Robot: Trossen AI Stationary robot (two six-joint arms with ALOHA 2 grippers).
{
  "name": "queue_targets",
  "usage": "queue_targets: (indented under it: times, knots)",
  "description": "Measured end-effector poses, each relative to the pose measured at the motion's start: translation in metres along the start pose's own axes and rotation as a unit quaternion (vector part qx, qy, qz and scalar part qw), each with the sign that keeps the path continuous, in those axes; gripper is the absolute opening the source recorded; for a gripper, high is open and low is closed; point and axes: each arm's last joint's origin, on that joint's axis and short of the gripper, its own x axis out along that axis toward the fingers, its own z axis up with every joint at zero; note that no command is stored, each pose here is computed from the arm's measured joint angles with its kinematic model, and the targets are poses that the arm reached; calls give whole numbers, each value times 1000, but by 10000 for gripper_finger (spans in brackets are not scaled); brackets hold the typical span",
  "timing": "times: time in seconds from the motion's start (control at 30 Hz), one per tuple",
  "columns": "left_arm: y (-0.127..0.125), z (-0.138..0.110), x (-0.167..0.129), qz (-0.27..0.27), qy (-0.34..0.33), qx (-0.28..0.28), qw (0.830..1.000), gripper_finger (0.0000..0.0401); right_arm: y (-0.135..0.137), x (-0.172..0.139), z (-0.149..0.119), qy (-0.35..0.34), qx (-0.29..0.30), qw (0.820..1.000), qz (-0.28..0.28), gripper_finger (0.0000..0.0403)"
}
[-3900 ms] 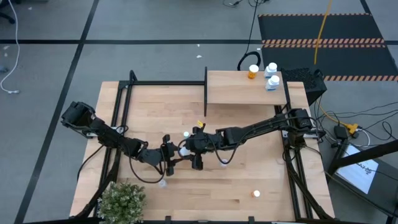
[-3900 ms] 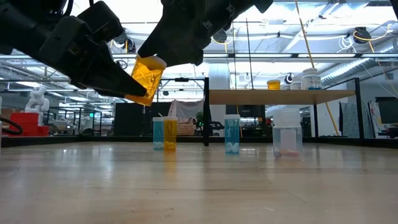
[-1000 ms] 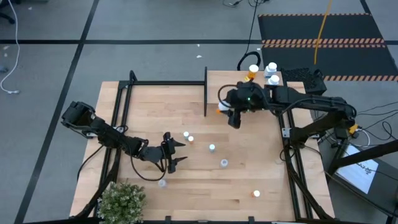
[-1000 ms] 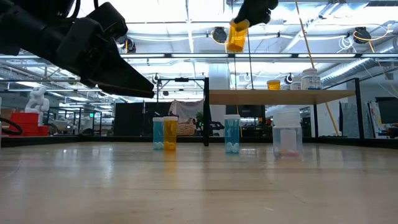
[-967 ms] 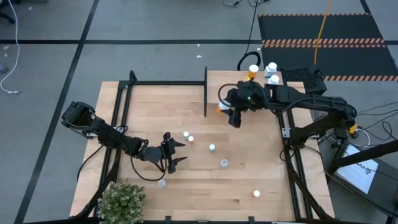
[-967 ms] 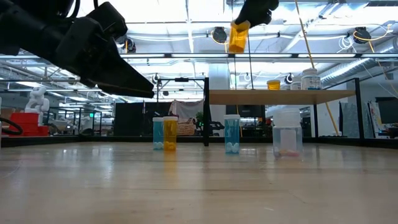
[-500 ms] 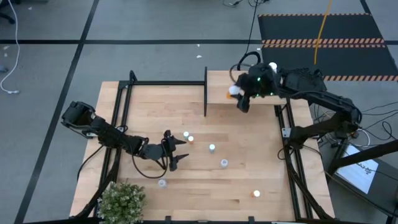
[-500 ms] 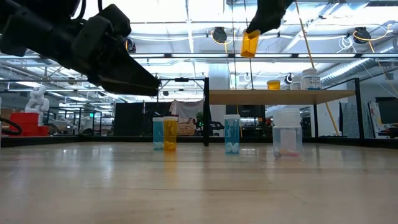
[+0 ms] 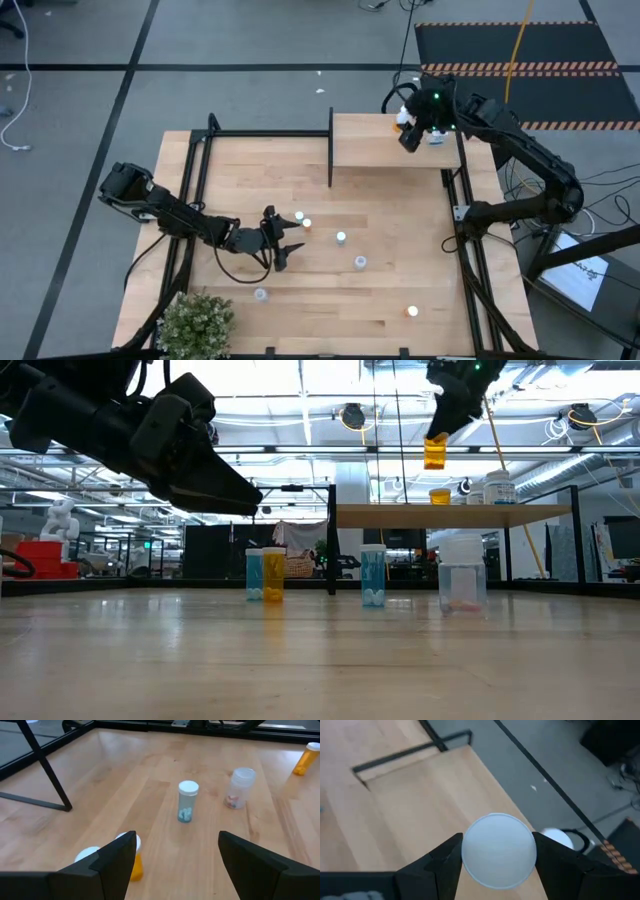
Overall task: Pick and place medicine bottles onto shelf by color
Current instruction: Put the large orange pill bottle on the shelf aligned with the other large orange pill bottle
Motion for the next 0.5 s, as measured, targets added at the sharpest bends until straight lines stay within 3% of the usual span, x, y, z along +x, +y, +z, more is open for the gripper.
queue_targets:
  times: [0.5]
  knots:
    - [0,0,0,0,0,8,1000,280,-8,19,-23,60,56,997,-11,214]
